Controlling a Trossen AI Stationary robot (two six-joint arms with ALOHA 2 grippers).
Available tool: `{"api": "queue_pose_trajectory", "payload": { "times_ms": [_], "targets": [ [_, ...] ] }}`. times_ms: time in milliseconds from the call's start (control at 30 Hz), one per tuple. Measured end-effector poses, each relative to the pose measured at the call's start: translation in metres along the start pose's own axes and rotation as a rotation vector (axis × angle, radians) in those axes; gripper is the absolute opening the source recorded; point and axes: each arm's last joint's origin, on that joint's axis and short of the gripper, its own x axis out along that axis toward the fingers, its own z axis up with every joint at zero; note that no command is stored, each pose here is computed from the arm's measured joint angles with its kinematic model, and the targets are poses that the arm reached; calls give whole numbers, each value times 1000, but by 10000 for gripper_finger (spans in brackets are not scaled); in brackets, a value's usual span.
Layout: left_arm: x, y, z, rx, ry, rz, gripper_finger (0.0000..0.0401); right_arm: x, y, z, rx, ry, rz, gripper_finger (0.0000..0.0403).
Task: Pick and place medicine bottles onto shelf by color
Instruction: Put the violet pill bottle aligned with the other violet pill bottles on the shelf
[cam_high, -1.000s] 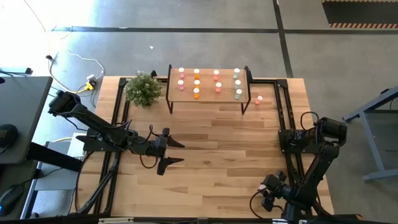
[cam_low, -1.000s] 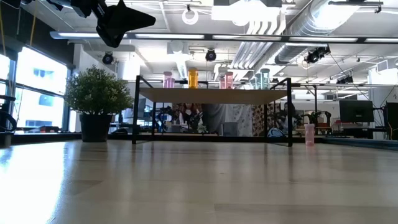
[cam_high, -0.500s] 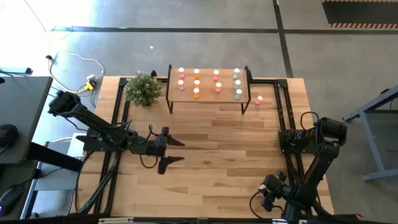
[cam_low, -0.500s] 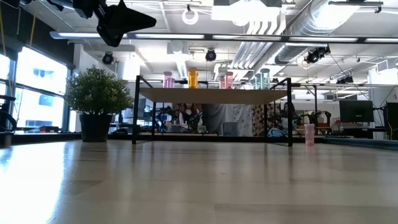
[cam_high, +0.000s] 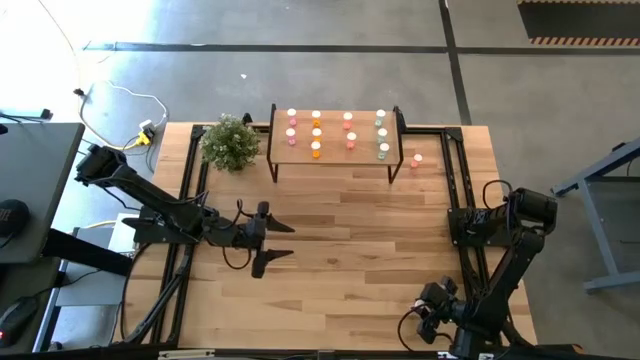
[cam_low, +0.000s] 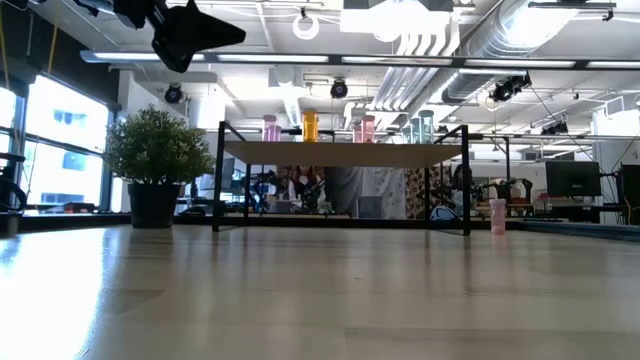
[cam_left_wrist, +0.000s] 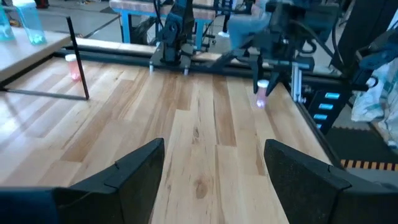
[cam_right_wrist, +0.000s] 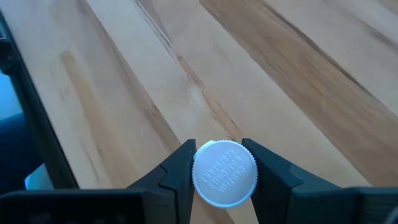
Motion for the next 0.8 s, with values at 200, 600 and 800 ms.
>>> {"api": "queue_pose_trajectory", "payload": {
  "times_ms": [200, 600, 800],
  "targets": [
    [-7, 2, 4, 0, -2, -1, 266, -3, 16, 22, -50, -13, -23, 117],
    [-8, 3, 2, 37, 31, -29, 266, -8, 44, 84, -107, -41, -3, 117],
    [-8, 2, 2, 13, 36, -40, 266, -10, 56, 118, -166, -55, 16, 117]
  ]
}}
